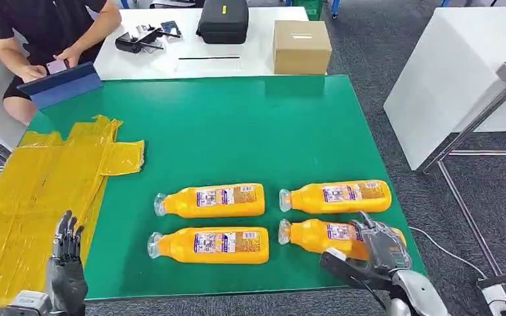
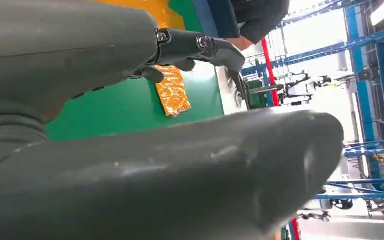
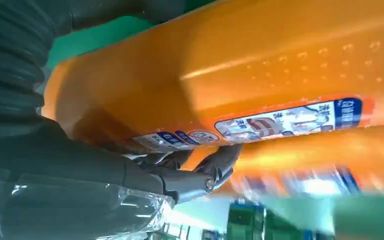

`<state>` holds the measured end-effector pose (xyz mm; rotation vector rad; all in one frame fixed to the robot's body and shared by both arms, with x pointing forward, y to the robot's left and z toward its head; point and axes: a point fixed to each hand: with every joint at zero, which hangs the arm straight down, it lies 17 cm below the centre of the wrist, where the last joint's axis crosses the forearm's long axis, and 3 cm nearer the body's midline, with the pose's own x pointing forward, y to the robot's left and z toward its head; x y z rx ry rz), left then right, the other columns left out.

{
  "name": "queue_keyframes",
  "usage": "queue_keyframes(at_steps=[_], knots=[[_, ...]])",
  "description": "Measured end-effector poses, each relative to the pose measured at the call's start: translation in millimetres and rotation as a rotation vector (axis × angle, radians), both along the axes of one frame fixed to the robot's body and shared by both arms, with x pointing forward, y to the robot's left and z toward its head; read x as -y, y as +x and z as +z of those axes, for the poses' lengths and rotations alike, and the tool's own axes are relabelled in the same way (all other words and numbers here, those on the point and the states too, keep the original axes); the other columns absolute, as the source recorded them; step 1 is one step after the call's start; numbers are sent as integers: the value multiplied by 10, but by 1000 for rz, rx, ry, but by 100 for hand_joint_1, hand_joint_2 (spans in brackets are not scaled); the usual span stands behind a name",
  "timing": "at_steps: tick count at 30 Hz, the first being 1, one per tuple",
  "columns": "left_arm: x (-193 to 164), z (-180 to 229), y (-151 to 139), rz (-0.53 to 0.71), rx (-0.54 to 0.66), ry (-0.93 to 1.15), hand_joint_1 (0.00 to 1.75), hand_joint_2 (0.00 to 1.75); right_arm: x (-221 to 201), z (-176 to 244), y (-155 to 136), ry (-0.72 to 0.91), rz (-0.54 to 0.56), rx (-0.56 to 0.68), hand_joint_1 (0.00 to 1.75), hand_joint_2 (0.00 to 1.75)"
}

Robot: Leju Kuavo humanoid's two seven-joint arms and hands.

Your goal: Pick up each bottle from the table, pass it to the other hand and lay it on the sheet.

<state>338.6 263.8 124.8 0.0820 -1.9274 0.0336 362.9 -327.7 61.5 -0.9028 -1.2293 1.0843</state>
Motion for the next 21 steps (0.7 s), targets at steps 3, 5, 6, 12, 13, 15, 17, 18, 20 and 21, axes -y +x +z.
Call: queue_keyframes(at_steps=[3,5,6,12,13,15,17,18,20,21], knots=[[9,12,10,-6,3,-1,0,0,-72,284,-54,0,3,68,175,175],[9,28,28,-8,8,-2,0,0,-112,470,-84,-2,4,114,175,175],[12,37,40,-10,10,-2,0,0,-123,546,-91,-1,3,136,175,175],[12,43,73,-13,13,-5,0,0,-135,860,-87,7,-2,231,175,175],[9,38,77,-12,12,-5,0,0,-135,903,-85,7,-3,244,175,175],[9,33,79,-12,11,-5,0,0,-135,943,-85,7,-4,254,175,175],[10,31,80,-13,10,-7,0,0,-144,983,-85,18,-2,269,175,175],[11,32,83,-14,11,-8,0,0,-153,1032,-77,30,0,289,175,175],[26,25,92,-22,9,-12,0,0,-187,1178,-38,69,12,347,175,175],[33,23,99,-25,9,-15,0,0,-222,1270,-12,98,22,382,175,175]])
